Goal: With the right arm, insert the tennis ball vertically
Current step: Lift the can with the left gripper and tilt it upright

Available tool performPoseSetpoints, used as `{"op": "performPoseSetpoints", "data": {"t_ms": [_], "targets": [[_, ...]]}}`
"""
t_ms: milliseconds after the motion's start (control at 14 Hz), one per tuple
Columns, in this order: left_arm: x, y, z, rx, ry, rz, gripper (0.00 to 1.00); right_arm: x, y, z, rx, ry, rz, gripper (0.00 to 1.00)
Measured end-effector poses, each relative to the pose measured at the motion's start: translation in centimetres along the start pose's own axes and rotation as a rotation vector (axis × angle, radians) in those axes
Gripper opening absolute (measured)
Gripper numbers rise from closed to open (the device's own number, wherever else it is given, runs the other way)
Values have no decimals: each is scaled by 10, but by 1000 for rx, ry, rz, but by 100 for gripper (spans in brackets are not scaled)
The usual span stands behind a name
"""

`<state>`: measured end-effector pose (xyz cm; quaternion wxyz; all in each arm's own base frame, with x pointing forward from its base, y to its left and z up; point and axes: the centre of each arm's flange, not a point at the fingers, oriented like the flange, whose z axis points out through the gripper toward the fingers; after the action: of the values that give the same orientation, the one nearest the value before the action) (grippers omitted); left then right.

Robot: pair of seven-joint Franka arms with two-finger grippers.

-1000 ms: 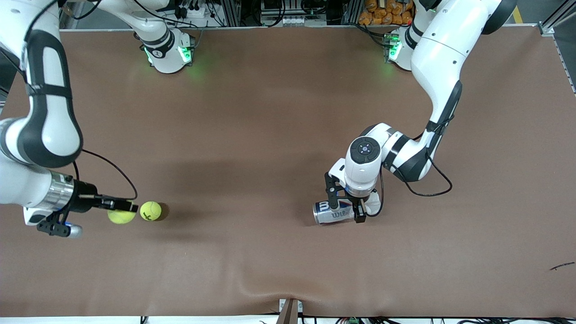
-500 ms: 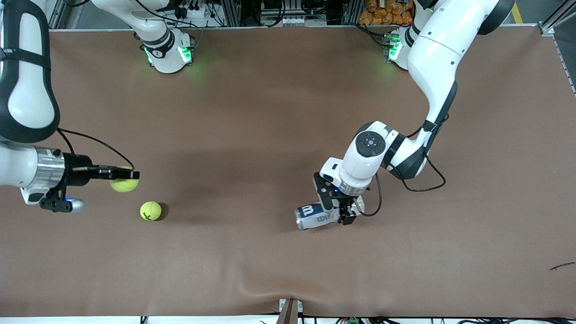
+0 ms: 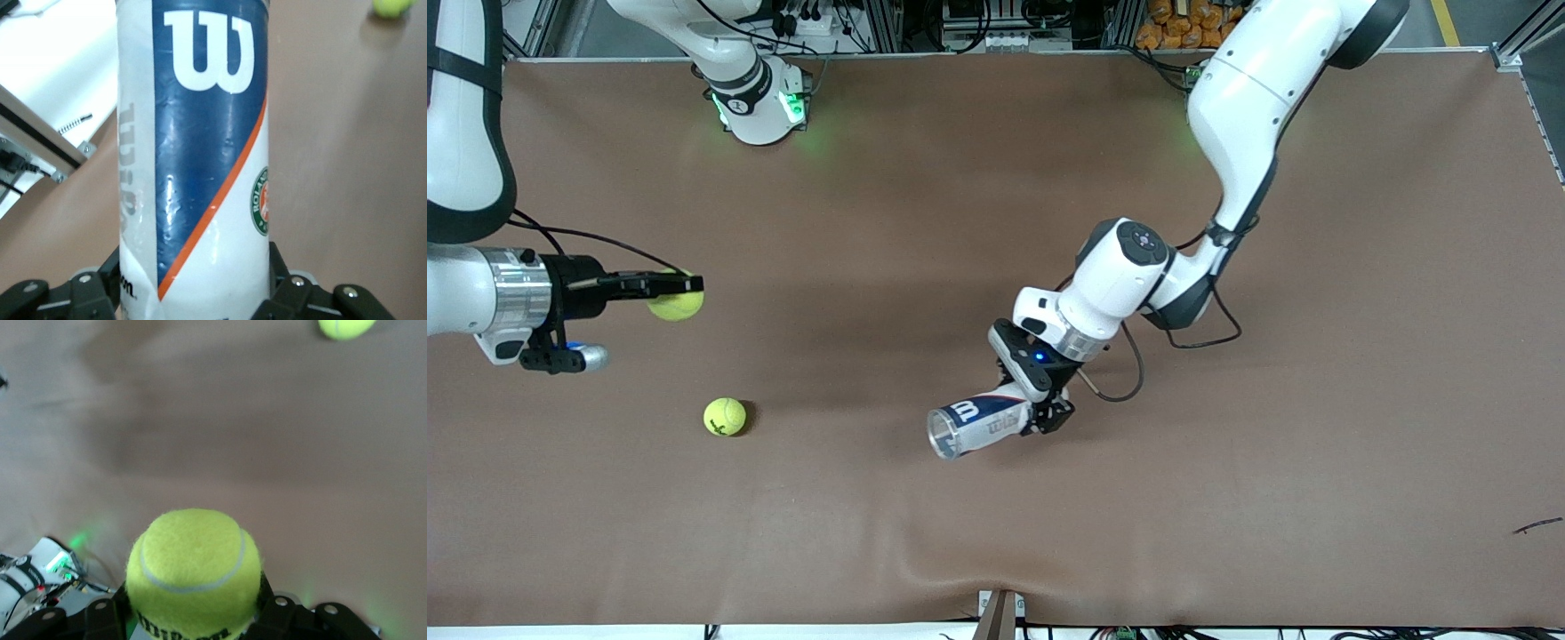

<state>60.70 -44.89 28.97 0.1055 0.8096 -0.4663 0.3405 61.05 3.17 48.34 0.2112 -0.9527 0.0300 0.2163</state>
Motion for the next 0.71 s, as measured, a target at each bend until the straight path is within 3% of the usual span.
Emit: {"op": "performPoseSetpoints", "data": {"t_ms": [214, 714], "targets": [[9, 31, 15, 5, 77, -86, 79, -1, 0, 0, 0, -5, 29, 67], [32, 89, 22, 133, 64, -218, 78, 9, 1, -4, 12, 71, 101, 67]]}}
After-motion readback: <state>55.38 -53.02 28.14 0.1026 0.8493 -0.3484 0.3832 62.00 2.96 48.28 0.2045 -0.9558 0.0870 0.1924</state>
